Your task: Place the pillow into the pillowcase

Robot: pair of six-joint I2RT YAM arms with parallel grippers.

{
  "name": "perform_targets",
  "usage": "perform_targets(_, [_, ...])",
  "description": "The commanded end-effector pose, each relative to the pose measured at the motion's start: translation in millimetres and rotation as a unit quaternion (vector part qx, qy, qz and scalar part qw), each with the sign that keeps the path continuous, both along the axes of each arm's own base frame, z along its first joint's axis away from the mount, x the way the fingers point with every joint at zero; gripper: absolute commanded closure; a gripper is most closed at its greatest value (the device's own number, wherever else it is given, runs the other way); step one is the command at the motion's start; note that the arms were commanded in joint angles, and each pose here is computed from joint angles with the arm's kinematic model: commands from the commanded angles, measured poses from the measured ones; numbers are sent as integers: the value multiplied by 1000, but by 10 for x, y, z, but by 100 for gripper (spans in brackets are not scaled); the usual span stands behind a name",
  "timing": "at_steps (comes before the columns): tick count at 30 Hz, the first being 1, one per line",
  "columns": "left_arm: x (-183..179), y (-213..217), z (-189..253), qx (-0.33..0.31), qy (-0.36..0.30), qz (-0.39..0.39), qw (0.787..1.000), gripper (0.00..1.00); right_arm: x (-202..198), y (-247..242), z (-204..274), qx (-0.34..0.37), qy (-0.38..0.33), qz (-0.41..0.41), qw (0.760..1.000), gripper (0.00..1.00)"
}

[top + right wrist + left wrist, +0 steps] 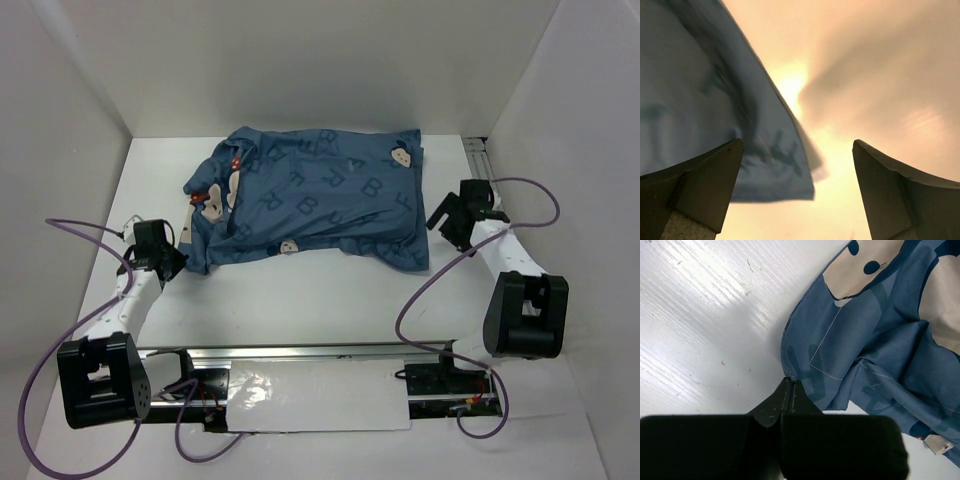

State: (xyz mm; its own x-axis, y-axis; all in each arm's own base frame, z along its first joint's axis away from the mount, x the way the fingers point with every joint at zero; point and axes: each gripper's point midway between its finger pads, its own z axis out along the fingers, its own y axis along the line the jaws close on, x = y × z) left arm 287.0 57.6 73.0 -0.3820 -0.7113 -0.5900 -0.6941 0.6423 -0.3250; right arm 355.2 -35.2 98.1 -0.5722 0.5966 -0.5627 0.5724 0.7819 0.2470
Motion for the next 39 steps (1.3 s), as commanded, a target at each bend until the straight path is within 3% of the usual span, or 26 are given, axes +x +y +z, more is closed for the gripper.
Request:
perform_targets(1, [59,7,22,6,-9,-12,1000,100,-249,165,-172,30,31,35,998,3])
perform_targets(7, [23,-1,-41,5,-3,-12,1000,100,-243,308,-391,56,42,79,994,3])
perform_targets(14, [42,6,-4,9,-11,-15,1000,100,-99,612,-540,2,58,168,984,4])
perform_targets(27, [19,-12,-66,7,-2,-22,1000,100,31,896,-797,-65,95,206,972,2])
perform_targets(30, [-3,1,-79,10,3,-19,1000,100,37,900,-799,-85,99,193,973,21])
perform_targets(31, [-3,1,-79,10,3,-19,1000,100,37,911,-795,-90,98,188,973,38])
perform_targets(32, [-3,1,-79,10,3,-19,1000,100,38,872,-820,-96,101,174,975,93])
perform_targets(33, [-3,1,-79,10,3,-19,1000,100,-6,840,-833,-100,110,165,975,100])
perform_targets(35, [27,6,-19,12,-6,-19,1000,100,-63,751,-829,-113,111,140,977,100])
perform_targets(38, [98,7,123,14,-20,-25,999,100,122,581,-289,-151,32,87,984,100])
perform_targets(39, [175,22,245,18,-35,-25,999,100,195,488,130,-172,-21,66,983,100])
